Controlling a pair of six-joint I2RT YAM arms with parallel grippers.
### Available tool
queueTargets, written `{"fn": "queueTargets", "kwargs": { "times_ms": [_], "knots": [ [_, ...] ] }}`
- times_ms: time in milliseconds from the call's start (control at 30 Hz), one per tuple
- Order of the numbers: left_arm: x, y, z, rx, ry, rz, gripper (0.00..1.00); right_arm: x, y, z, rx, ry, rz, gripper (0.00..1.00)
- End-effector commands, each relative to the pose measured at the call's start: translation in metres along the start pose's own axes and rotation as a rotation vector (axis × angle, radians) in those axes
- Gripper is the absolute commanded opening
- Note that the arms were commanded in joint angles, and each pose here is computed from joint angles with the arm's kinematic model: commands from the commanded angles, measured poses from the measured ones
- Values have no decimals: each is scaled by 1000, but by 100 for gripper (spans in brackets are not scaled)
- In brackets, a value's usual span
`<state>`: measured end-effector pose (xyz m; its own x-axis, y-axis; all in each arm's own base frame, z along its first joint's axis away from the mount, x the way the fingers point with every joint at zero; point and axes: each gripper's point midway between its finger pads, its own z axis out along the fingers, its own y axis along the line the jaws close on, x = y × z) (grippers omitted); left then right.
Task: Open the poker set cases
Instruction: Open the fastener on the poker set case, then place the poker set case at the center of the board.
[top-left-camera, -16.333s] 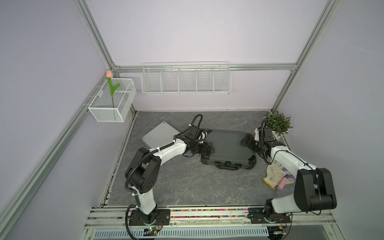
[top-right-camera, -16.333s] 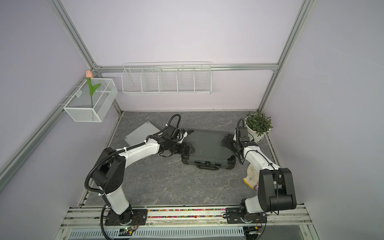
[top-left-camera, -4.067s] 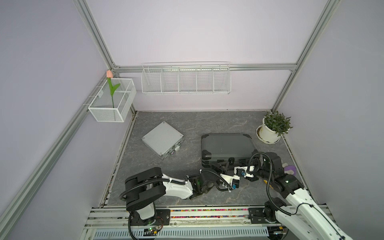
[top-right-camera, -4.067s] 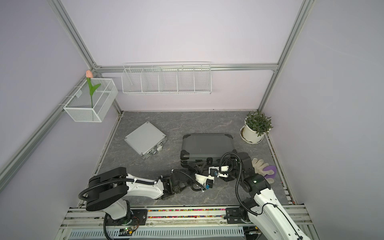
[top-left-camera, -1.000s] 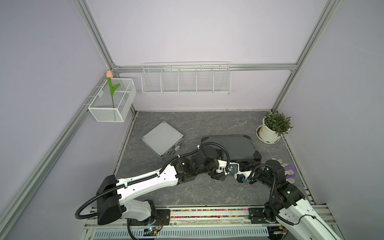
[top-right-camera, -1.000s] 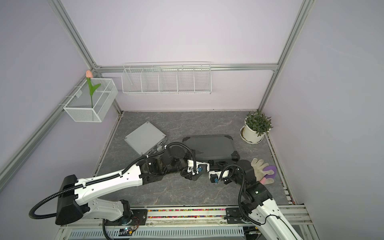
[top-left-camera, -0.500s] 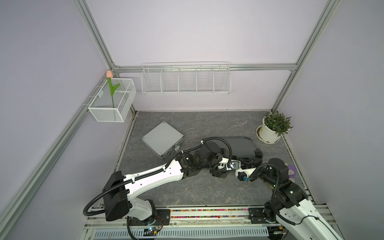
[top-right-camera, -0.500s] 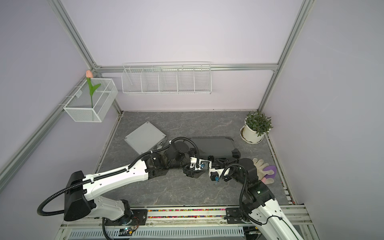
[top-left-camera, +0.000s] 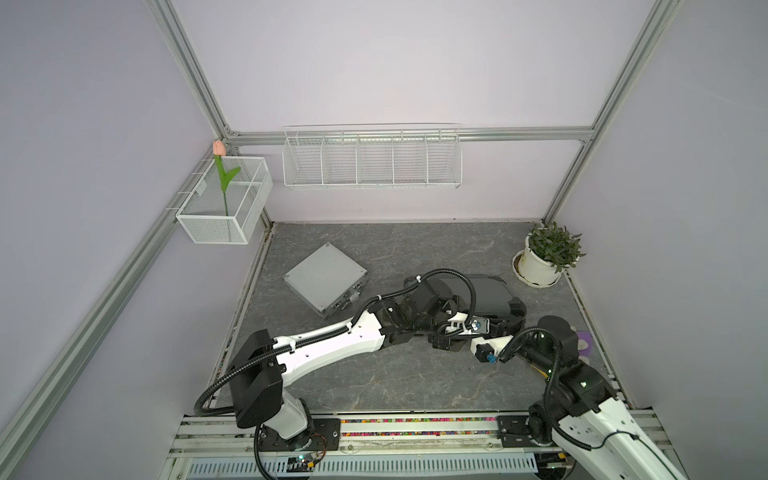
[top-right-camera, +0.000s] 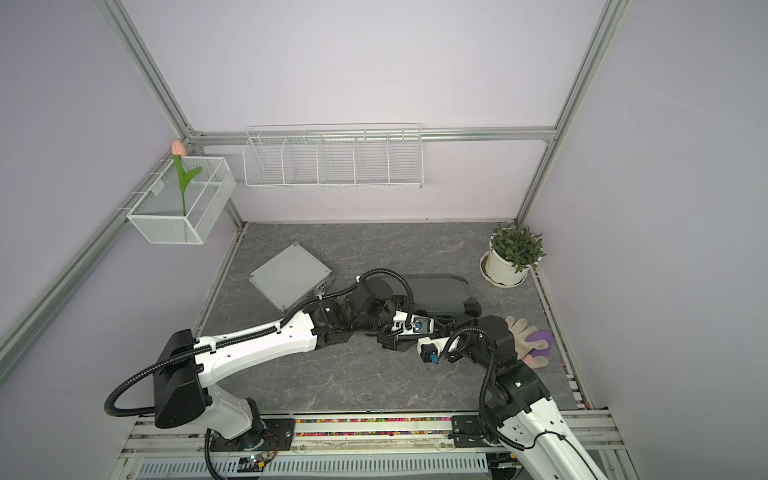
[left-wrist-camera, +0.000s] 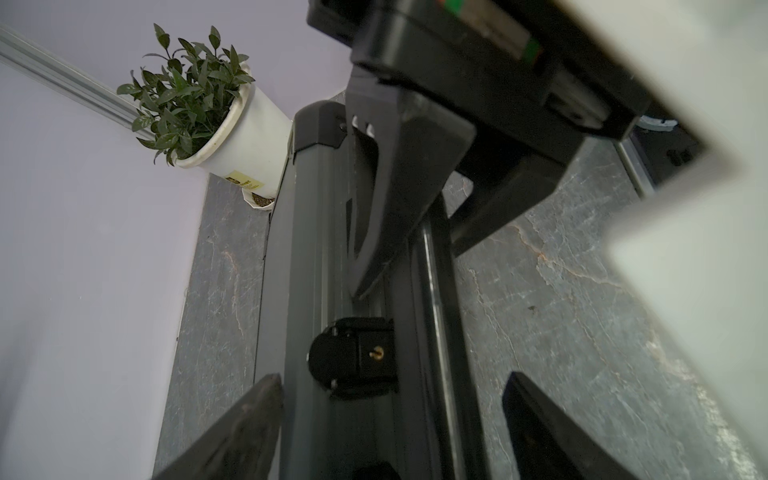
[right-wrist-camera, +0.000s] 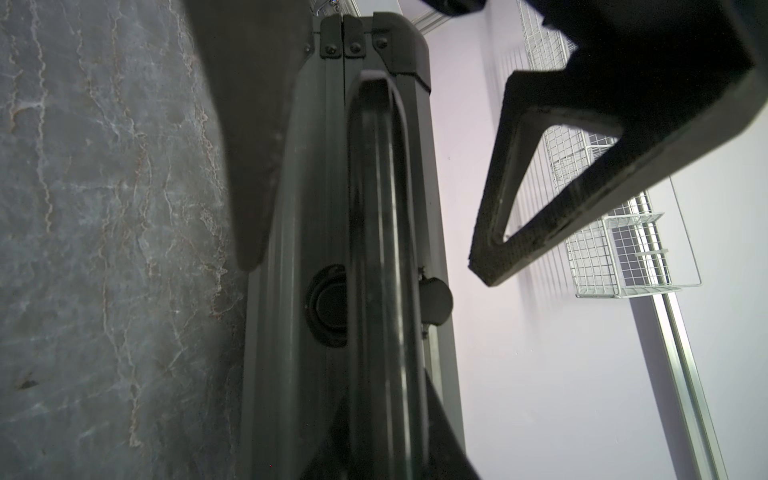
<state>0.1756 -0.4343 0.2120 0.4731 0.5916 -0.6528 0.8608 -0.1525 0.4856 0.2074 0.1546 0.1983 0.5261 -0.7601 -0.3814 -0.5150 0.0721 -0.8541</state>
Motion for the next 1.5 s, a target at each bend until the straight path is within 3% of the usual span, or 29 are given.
{"fn": "queueTargets", "kwargs": {
  "times_ms": [0,500,867,1167,1367,1467],
  "knots": [
    [-8,8,2,1,-24,-6,83,-64,-106,-43,381,-214,-149,7],
    [-1,7,12,36,-16,-18,78,-64,-105,-40,369,-215,-158,7],
    [-3,5,9,70,-26,-16,57,-60,-101,-37,357,-200,-158,7],
    [-6,4,6,89,-36,-11,48,-60,-100,-36,354,-199,-157,7],
    [-5,6,4,78,-37,-15,48,-60,-100,-35,351,-198,-157,7],
    [-9,11,2,55,-52,-20,54,-59,-99,-34,347,-196,-156,7]
  ]
}}
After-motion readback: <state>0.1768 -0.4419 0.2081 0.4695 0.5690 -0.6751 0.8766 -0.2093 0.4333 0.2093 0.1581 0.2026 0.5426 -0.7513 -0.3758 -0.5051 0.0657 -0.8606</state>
